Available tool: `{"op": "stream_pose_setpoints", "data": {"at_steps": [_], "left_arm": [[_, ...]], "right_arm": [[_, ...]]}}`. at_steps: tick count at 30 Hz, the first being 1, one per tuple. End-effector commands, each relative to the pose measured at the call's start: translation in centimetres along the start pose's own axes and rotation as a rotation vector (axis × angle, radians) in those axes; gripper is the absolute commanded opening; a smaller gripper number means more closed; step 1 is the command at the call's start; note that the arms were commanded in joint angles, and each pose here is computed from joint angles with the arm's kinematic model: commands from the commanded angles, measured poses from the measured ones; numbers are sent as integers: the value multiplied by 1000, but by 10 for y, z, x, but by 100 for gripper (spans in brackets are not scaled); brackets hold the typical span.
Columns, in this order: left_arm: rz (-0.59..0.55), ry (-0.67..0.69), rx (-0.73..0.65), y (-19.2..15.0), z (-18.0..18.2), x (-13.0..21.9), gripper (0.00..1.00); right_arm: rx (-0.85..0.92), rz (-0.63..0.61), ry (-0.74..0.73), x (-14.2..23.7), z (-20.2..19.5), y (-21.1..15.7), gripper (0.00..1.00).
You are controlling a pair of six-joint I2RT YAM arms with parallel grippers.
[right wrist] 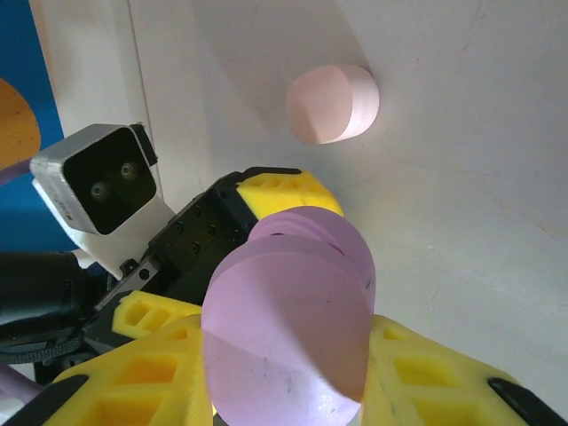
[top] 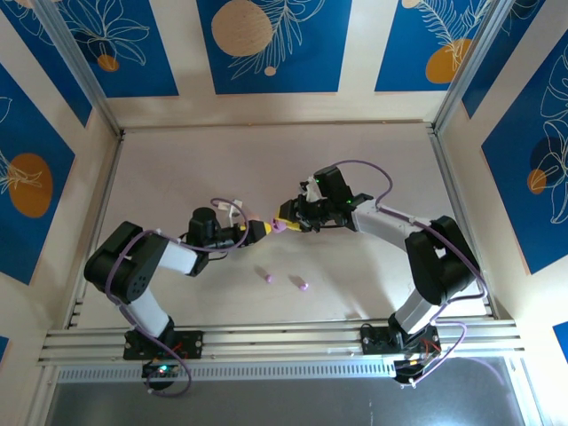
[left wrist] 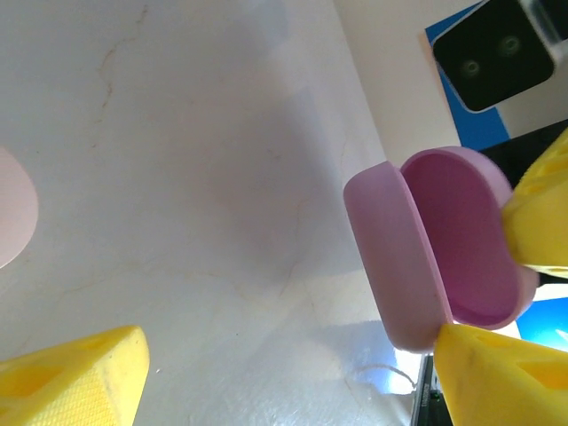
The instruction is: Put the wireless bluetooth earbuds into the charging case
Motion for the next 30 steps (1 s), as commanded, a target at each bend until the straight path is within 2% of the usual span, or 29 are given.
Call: {"op": "stream_pose_setpoints", "data": {"at_steps": [1,9,19,25,30], "left_arm": [[11,70,9,0,11,-2,83],[33,89,20,-2,16,-4,83],[8,109,-9,2,12,4,81],[-1,111,-23,4,10,6,64],[2,49,-26,5,2,2,44]], "right_arm": [[26,68,76,10,19,-18,31],[27,61,68,12,18,-18,31],[9,38,15,13,-4,-12,31],[-17,52,16,11,-21,-9,31],[-32,86,28,0,-31,-9,31]]}}
Point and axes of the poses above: each hand's point on the last joint's axis, 136 mm out from that joint toward the fingers, its own x axis back along the fingers, its own z axis along the line the jaws close on, y = z × x, the point moved 4 cm from there along x, back along the fingers, and after that the axes turned 8 degrees about -x, right-handed, at the moved point
